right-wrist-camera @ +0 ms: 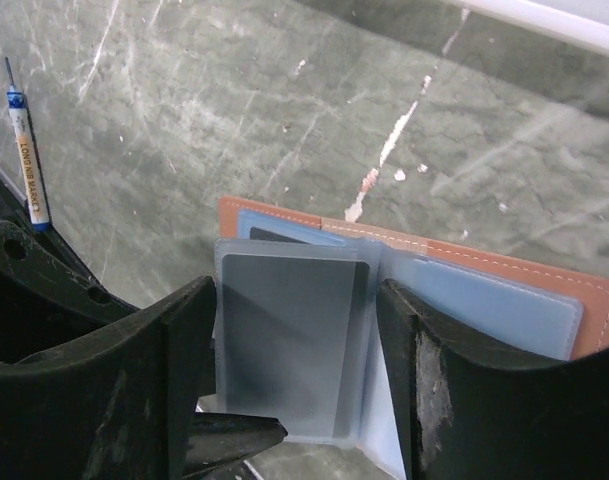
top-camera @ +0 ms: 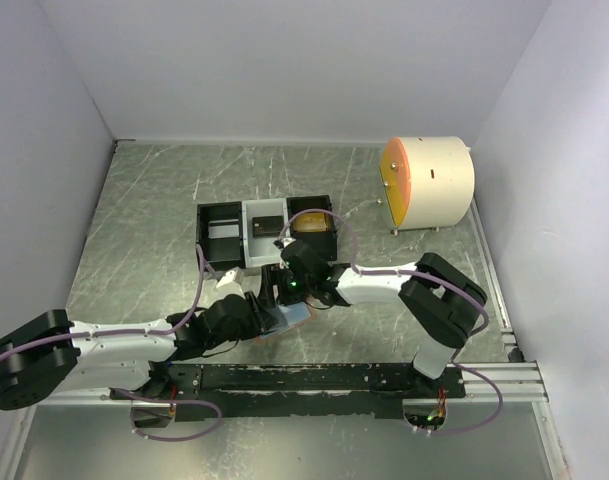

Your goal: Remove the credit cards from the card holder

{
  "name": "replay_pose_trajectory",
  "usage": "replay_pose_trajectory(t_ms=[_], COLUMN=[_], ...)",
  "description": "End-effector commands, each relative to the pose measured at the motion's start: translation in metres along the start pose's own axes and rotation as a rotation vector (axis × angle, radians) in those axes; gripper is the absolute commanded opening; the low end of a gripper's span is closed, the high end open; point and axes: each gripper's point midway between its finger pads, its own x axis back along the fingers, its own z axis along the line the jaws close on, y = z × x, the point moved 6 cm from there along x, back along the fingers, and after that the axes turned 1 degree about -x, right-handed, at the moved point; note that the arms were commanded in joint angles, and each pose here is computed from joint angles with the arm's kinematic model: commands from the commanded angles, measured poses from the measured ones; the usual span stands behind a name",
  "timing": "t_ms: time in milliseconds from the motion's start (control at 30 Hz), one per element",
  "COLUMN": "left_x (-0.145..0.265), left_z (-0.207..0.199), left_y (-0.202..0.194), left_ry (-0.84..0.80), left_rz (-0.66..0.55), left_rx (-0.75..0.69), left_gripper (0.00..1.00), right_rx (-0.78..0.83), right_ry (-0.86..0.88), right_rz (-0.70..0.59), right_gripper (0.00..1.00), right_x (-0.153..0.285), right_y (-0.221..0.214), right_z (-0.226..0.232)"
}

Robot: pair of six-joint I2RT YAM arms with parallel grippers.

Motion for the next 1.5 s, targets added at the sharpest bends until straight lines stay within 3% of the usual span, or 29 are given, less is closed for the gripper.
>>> replay_pose_trajectory(t_ms=[0,800,1067,1467], left_x=[0.0,-0.046,-0.041,-0.051], left_z=[-0.032,-0.069,-0.078,-0.097], left_y=[0.013,-0.003,0.005,0.012], left_ry=[-0.107,-0.111,-0.114,-0.132], left_rz=[-0.041,0.103,0.078,0.06], left_rx=[0.015,-0.093,-0.125,-0.174], left_gripper=[0.45,0.56,0.71,0.74], right_rx=[-0.008,-0.03,-0.058,-0.071], right_ry=[-0.02,-0.245,-0.248,-0.288], right_rz=[0.03,-0.203,-0.226,-0.255], right_gripper=[0.67,0.72,0.72,0.72], right_x=[0.017,0.096,0.102,0.111], right_y=[0.002,0.029,0.026,0.028], right_z=[0.003,-0.031,-0.035,-0.045])
